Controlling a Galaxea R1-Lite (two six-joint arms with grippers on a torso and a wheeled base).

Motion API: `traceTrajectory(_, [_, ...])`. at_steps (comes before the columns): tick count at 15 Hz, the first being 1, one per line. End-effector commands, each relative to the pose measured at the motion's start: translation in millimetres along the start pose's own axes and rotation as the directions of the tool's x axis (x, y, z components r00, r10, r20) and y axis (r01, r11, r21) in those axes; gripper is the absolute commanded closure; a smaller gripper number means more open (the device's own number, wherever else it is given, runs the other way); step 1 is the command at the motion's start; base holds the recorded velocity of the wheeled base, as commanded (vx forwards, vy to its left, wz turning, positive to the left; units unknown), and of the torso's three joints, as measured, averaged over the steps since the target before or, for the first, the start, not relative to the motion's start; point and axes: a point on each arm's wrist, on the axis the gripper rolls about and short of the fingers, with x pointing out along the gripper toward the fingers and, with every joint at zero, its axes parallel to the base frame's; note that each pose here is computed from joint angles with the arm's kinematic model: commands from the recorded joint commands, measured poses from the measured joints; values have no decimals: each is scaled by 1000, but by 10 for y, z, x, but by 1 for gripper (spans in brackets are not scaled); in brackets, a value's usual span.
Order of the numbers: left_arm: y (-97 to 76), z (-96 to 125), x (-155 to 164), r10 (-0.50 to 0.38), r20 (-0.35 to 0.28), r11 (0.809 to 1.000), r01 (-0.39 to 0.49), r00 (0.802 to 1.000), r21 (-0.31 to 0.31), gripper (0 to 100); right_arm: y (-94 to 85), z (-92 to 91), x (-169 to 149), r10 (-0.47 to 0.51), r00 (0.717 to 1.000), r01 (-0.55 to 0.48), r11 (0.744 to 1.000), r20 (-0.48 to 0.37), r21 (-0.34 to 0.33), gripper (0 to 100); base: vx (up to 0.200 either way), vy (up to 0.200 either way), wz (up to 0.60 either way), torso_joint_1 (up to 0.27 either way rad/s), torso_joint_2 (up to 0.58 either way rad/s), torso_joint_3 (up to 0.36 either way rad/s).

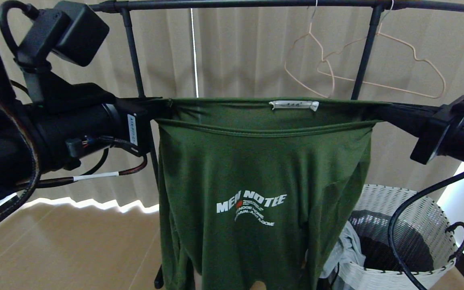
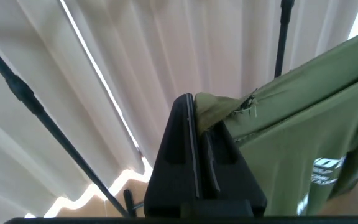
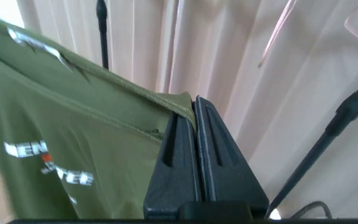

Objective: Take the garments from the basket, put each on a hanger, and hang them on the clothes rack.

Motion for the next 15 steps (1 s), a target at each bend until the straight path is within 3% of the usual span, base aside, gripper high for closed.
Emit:
traceTrajectory(1, [9, 23, -56, -1, 15, 1000, 1, 1000, -2, 100, 0, -142, 64, 4, 998, -5, 1000, -55, -14, 100, 0, 0, 0, 0, 0, 0])
traceTrajectory(3, [11, 10, -87, -2, 12, 1000, 2, 1000, -7, 100, -4, -194, 90, 2, 997, -6, 999, -75, -52, 100, 0, 0, 0, 0, 0, 0])
traceTrajectory(5, [15, 14, -109, -1, 15, 1000, 1, 1000, -9, 100, -8, -132, 116, 0, 998, -2, 999, -55, -54, 100, 0, 0, 0, 0, 0, 0])
traceTrajectory(6, [16, 16, -109, -1, 16, 1000, 1, 1000, -9, 100, -7, -138, 116, 0, 998, -3, 998, -58, -55, 0, 0, 0, 0, 0, 0, 0])
traceTrajectory(12, [77, -86, -87, 34, -21, 999, -34, 999, -3, 100, 11, -294, -37, 2, 996, -7, 999, -92, -46, 0, 0, 0, 0, 0, 0, 0])
traceTrajectory(15, [216, -160, -64, 98, -52, 995, -98, 994, -1, 100, 28, -200, -202, 26, 999, -27, 999, -19, -46, 0, 0, 0, 0, 0, 0, 0])
